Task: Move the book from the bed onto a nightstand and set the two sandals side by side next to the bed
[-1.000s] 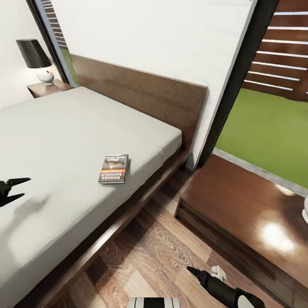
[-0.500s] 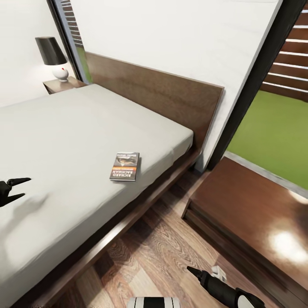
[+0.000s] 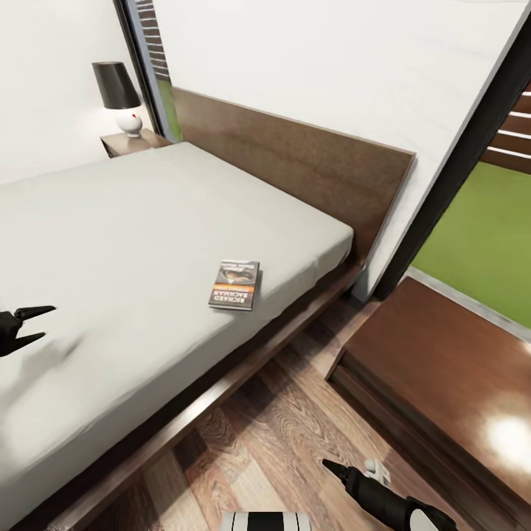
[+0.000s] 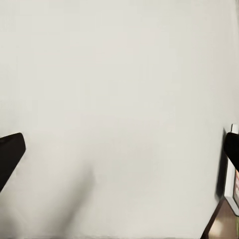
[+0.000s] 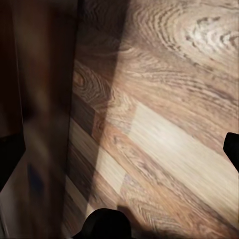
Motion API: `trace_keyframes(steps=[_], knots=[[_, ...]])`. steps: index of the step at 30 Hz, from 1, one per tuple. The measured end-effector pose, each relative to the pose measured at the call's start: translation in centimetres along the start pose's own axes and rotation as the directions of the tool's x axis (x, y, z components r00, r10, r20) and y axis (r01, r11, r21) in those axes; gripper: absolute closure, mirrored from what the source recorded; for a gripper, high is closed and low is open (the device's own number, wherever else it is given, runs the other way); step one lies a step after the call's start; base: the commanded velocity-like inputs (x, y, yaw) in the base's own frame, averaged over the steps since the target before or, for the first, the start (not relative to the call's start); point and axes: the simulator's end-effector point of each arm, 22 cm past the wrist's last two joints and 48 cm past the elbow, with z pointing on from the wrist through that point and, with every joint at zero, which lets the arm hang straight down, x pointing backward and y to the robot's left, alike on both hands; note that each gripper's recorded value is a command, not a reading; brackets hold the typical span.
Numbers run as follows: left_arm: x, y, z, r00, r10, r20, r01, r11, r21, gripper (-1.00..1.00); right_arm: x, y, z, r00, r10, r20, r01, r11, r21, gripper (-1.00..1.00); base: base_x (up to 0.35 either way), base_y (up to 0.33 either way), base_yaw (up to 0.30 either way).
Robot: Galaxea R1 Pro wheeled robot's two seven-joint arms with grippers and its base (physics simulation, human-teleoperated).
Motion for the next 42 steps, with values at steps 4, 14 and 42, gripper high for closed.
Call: trace_keyframes(steps=[4,14,42], knots=[[0.2,-0.3,0.3,1.000,-0.001,-0.003,0.001,1.000,0.013,-1.00,0.0,0.0,0.0,1.000,0.000,0.000,0.000,1.000,0.000,-1.00,0.000,0.000,0.163],[0.4,-1.5,0.5,1.000,-0.001,-0.007,0.001,0.998,0.062,-1.00,0.0,0.0,0.0,1.000,0.000,0.001,0.000,1.000,0.000,-1.00,0.000,0.000,0.159],[1.8,-6.3,1.8,0.999,-0.010,-0.033,0.018,0.965,0.262,-1.00,-1.2,-0.2,-0.5,0.999,0.017,0.030,-0.017,1.000,-0.006,-1.00,0.000,0.000,0.041]])
